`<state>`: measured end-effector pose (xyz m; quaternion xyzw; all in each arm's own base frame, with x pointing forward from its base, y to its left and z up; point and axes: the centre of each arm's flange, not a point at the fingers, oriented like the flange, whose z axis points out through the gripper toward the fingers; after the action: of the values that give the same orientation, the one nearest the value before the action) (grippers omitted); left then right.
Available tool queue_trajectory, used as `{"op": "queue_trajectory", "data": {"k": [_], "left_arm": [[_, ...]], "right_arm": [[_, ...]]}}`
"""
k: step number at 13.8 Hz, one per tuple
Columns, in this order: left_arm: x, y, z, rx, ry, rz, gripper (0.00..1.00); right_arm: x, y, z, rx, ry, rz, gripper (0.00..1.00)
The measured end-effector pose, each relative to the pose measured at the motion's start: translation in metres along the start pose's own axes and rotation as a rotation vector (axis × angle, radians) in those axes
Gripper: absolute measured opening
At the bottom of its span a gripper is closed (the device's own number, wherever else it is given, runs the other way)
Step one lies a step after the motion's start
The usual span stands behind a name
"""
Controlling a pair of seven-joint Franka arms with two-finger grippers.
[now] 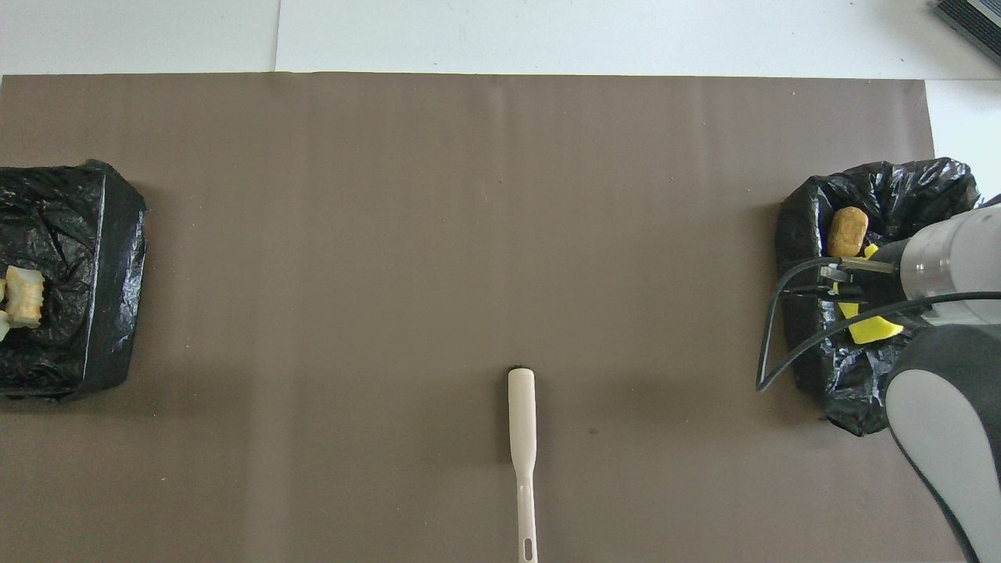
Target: Sweep and dump trash in bin
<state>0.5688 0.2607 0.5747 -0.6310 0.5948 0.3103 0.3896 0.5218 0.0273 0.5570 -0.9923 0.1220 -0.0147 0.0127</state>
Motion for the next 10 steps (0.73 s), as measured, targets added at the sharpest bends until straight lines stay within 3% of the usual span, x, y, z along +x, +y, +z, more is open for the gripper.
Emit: {"op": "queue_trajectory", "data": {"k": [5, 10], "left_arm": [[0.005, -0.005, -0.021, 0.0, -0.042, 0.031, 0.32], [0.022, -0.012, -0.047, -0.005, -0.065, 0.064, 0.32]], "right_arm": [[0.002, 0.009, 0.003, 0.002, -0.02, 0.01, 1.0], [0.013, 0.028, -0.024, 0.011, -0.033, -0.128, 1.0]]}}
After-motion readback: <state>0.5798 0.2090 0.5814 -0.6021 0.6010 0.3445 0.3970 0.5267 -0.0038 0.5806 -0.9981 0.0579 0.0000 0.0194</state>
